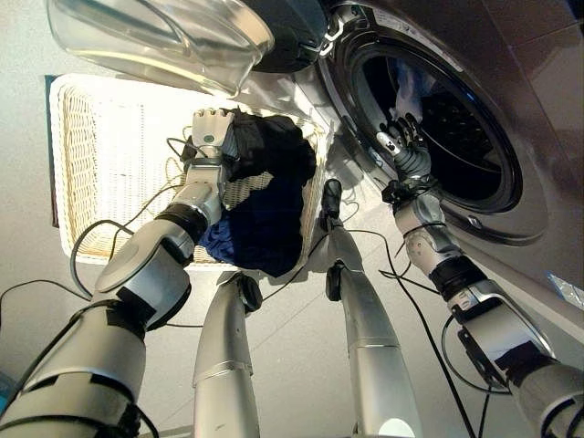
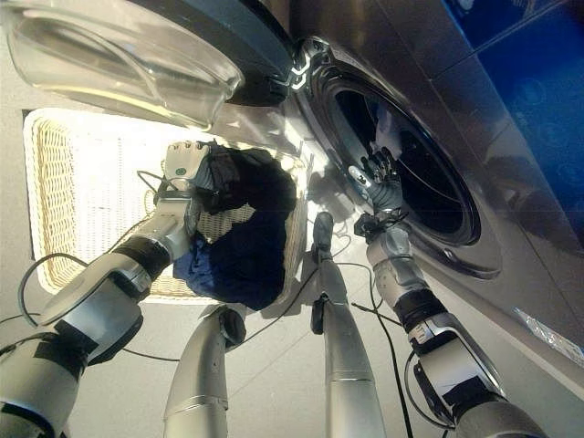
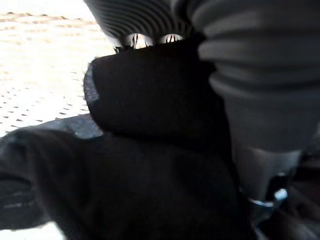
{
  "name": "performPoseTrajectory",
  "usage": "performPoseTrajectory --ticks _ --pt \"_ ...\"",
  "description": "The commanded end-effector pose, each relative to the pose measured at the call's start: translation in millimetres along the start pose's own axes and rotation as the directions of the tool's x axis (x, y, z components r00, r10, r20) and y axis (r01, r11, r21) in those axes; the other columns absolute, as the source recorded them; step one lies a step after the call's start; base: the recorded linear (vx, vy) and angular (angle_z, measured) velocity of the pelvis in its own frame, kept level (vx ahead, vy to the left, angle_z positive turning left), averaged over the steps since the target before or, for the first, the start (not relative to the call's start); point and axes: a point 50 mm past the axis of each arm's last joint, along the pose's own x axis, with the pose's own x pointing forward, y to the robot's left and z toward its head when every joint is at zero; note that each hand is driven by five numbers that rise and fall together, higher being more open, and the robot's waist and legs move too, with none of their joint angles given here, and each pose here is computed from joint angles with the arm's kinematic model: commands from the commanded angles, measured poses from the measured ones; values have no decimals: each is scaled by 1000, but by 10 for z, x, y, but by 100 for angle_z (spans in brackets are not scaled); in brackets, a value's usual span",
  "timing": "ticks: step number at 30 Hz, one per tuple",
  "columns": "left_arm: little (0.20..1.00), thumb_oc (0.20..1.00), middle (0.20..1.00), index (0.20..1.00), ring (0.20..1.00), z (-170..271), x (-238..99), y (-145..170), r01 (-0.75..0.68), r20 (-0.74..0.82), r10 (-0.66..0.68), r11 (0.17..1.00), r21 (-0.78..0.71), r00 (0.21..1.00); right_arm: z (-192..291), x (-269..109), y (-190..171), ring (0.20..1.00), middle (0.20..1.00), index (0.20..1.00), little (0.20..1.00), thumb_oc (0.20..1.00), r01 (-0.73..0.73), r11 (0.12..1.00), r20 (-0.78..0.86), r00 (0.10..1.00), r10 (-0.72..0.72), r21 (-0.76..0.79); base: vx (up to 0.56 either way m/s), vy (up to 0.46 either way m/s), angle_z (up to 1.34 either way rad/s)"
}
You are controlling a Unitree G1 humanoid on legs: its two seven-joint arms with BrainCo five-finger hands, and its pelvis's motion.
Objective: Put the clothes into the washing machine.
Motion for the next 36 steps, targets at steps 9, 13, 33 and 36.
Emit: performPoseTrajectory --ticks 9,13,33,36 --pt "200 200 200 200 200 -297 -99 -276 206 -86 -204 978 20 975 322 33 118 1000 1000 1000 1000 1000 -62 988 167 985 37 143 4 -29 0" --pt "200 200 200 200 200 -319 -122 -288 160 -85 -159 987 7 984 277 9 88 1000 1000 1000 1000 1000 -61 986 162 986 36 153 -4 12 8" --pt "200 200 200 200 200 -280 -383 -333 -213 10 224 941 -263 975 -68 -282 -54 1000 1000 1000 1000 1000 -11 997 94 996 4 79 3 -2 0" --pt "200 200 200 200 200 -269 -471 -389 -233 24 250 927 -294 968 -144 -355 -95 1000 1000 1000 1000 1000 -2 998 68 998 -2 65 9 4 1"
